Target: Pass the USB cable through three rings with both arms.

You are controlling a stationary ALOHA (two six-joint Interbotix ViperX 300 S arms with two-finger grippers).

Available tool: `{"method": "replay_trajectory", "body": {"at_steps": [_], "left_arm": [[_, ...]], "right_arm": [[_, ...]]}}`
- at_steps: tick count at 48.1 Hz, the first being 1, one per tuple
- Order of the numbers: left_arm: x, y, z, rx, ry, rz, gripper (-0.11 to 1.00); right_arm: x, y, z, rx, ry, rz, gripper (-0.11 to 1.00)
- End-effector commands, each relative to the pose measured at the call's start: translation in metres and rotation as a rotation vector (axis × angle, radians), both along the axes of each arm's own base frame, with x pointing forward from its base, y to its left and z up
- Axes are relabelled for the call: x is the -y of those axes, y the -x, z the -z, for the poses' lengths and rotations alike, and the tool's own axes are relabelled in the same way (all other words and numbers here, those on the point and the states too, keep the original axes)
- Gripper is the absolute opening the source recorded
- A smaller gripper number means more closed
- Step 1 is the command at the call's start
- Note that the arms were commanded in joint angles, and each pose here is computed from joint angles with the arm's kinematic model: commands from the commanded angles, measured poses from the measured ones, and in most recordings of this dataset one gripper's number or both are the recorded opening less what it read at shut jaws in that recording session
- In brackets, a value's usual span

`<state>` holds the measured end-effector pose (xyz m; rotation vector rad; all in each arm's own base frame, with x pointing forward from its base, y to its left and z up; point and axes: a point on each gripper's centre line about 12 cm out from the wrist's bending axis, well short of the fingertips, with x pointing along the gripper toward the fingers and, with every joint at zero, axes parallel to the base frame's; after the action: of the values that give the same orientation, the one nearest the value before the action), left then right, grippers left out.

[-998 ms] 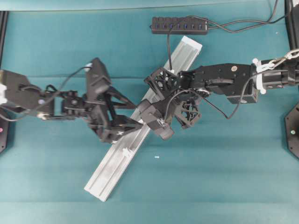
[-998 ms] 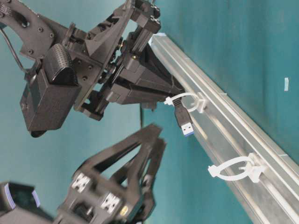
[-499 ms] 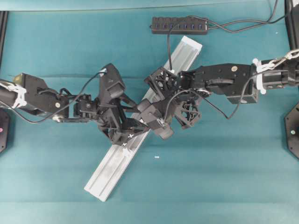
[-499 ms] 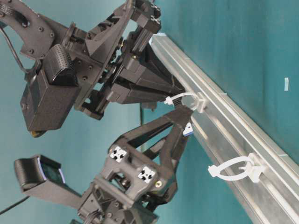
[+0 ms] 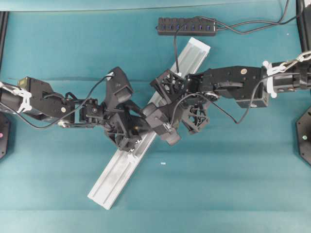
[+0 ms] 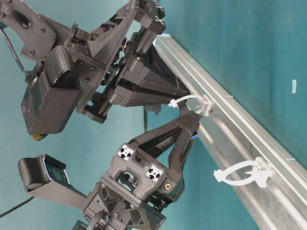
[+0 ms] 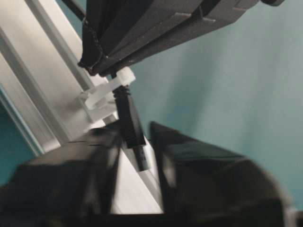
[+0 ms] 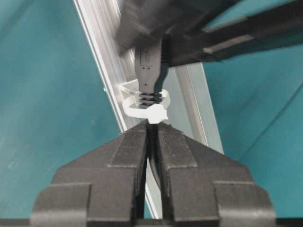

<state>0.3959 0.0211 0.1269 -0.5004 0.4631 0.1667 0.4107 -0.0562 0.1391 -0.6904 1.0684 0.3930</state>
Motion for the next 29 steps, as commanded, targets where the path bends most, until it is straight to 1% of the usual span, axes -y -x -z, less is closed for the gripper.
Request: {"method": "replay_trajectory", "body": {"at_steps": [1,3,4,12,15,20,29], "left_arm": [[-0.0001,-0.0040,-0.0109,0.038,-0.007,0.004,0.19],[-0.0001,-0.0039,-0.0107,0.037,-0.007,0.004,0.13],[-0.0001,-0.0039,-0.0107,0.037,-0.005,0.003,0.12],[0.0024,-0.0043,-0.0116,0.038,-0.005,0.009,0.12],[0.0024,-0.0039,-0.0112,0.037,-0.005,0.009,0.12],[0.0024,-0.0039,-0.0112,0.037,-0.005,0.009,0.12],[0.0024,-0.0035,-0.0107,0.035,-0.004,0.009,0.12]], "right_arm": [[-0.0005,-0.0019,-0.0036,0.016,-0.005,0.010,0.08],[-0.0003,-0.0022,-0.0038,0.019,-0.003,0.009,0.08],[-0.0004,-0.0020,-0.0034,0.019,-0.003,0.010,0.08],[0.0000,-0.0035,-0.0043,0.034,-0.002,0.013,0.08],[0.0000,-0.0039,-0.0037,0.045,-0.007,0.027,0.08],[0.0010,-0.0039,-0.0037,0.066,-0.028,0.078,0.08],[0.0026,-0.0009,-0.0017,0.073,-0.075,0.172,0.08]]}}
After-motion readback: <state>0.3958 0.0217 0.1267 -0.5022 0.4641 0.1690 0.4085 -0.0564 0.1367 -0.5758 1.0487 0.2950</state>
